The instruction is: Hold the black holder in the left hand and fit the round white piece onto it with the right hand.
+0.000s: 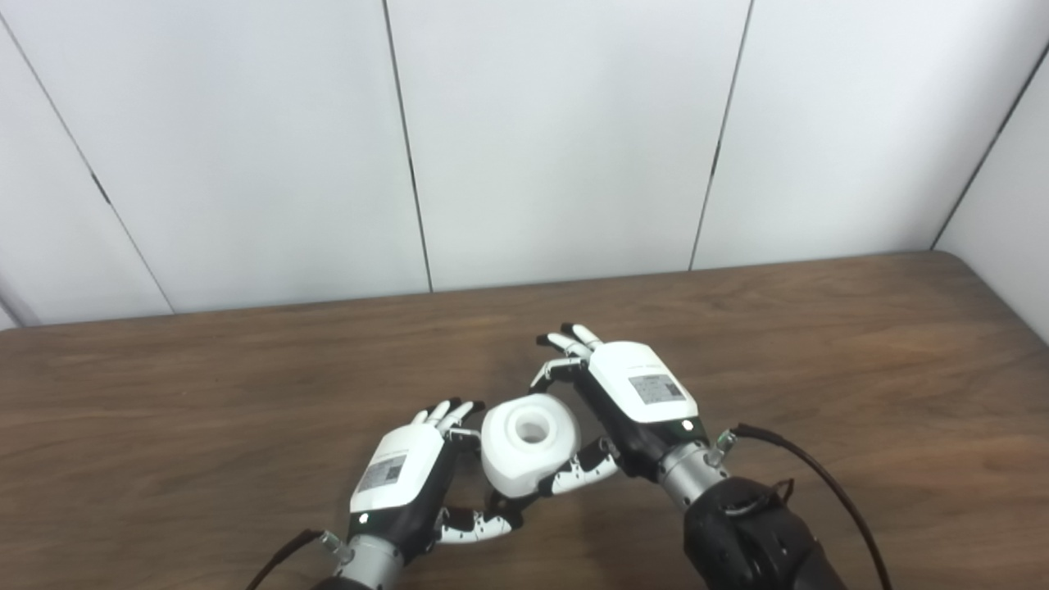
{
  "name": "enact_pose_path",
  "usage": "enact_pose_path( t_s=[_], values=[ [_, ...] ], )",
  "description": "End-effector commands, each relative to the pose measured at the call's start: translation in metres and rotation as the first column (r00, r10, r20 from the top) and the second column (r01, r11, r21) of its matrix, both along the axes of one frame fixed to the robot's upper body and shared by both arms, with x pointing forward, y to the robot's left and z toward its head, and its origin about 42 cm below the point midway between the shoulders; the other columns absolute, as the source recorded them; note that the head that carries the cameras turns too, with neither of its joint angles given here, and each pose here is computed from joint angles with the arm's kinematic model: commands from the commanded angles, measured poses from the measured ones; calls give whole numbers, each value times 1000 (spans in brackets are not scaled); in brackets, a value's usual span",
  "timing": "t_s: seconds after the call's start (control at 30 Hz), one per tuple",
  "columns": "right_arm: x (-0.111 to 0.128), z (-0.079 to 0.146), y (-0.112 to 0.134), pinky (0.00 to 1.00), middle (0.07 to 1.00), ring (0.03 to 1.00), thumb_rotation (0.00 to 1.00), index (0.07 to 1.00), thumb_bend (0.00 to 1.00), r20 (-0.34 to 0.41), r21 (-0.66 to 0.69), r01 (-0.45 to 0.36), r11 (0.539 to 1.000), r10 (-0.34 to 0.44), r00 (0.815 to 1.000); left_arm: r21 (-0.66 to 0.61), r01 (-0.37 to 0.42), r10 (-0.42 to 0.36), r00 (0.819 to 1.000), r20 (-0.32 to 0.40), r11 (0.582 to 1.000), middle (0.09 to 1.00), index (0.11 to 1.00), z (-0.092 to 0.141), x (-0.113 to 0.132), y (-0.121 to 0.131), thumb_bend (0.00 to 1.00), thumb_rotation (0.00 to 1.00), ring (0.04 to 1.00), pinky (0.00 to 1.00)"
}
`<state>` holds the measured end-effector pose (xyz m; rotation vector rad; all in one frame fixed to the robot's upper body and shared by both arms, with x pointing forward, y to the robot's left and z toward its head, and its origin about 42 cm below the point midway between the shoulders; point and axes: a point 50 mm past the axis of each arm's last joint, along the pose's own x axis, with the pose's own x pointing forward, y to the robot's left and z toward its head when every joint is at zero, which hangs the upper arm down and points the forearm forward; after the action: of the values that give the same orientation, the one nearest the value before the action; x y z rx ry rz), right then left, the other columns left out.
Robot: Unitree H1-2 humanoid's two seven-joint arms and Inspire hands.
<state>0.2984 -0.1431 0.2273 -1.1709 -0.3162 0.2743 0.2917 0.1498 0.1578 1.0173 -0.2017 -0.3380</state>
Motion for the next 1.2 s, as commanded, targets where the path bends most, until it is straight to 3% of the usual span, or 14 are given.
enact_pose_path(
  t_s=[0.0,0.53,1.17],
  values=[
    [-11,-7,8,793,902,959,147,480,508,-36,-31,-88,996,87,996,-16,14,-13,997,75,1000,930,481,12,4,-7,516,49,977,1000],
    [-12,-13,3,739,891,943,146,481,506,-66,-65,-118,991,114,991,-21,10,-9,997,70,1000,929,482,12,4,-11,517,49,979,1000],
    [-10,-14,2,742,893,945,147,481,506,-71,-66,-113,991,108,992,-16,10,-9,998,70,1000,929,482,12,4,-11,517,49,980,1000]
  ],
)
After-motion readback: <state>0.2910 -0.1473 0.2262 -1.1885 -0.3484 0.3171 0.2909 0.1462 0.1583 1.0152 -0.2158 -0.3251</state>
